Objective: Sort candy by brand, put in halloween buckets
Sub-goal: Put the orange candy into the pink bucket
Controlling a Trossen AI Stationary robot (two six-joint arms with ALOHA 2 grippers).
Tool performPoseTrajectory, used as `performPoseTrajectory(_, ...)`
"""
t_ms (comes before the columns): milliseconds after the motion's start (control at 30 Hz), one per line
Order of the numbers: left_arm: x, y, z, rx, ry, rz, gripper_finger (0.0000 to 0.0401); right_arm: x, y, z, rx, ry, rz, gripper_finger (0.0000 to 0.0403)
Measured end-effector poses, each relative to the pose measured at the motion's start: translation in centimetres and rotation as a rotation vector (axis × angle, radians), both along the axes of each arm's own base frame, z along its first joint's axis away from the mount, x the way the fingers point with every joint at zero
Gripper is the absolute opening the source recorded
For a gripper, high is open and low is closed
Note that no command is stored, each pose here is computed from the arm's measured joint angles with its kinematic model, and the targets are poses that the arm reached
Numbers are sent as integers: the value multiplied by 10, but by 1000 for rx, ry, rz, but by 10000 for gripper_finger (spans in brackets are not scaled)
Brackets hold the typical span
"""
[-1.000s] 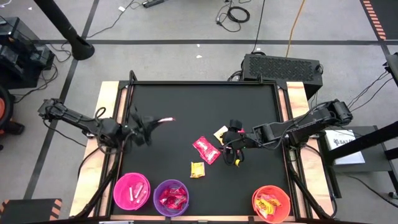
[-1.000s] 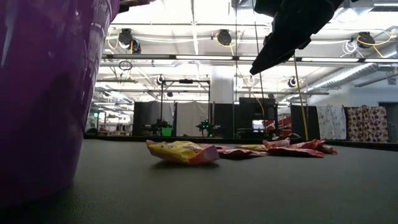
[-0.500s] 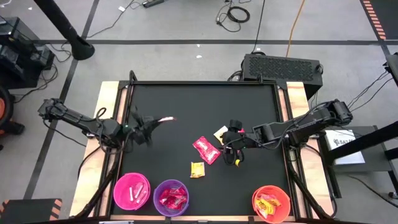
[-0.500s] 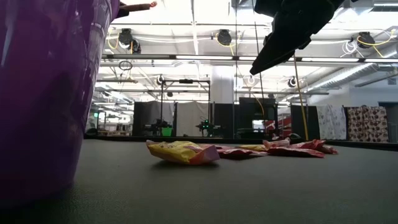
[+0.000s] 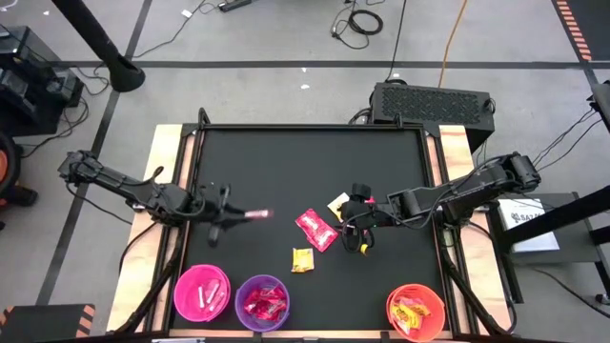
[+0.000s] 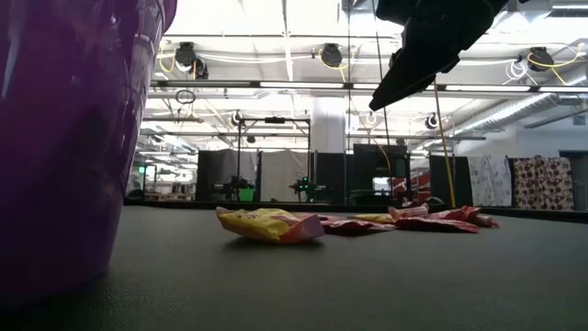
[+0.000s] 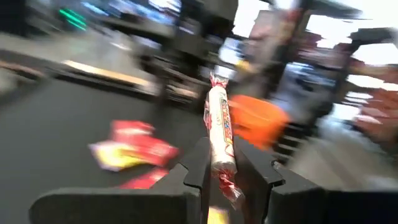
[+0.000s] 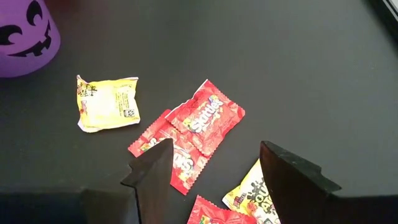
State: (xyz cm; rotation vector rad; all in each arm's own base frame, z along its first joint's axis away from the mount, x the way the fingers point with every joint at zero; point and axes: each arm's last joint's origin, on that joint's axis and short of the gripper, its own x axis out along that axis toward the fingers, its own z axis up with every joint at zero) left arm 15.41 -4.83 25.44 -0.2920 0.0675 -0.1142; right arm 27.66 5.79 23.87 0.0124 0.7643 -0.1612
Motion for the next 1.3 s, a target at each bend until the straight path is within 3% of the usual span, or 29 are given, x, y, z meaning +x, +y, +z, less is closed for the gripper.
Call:
performPoseTrajectory(133, -2, -5, 20, -99, 83, -123, 59, 0, 0, 0, 0, 0, 0, 231)
performPoseTrajectory(400, -25, -15, 35, -151, 535, -175, 59, 0, 0, 0, 0, 0, 0, 231)
performPoseTrajectory(700, -43, -41, 51, -479, 835, -363, 59, 0, 0, 0, 2, 0, -2, 231)
performPoseTrajectory(900, -44, -62, 42, -610, 1000, -304, 59, 0, 0, 0, 0, 0, 1, 231)
performPoseTrajectory(1300, -33, -110, 8, -621, 1256, -139, 59, 0, 0, 0, -19, 4, 19, 231)
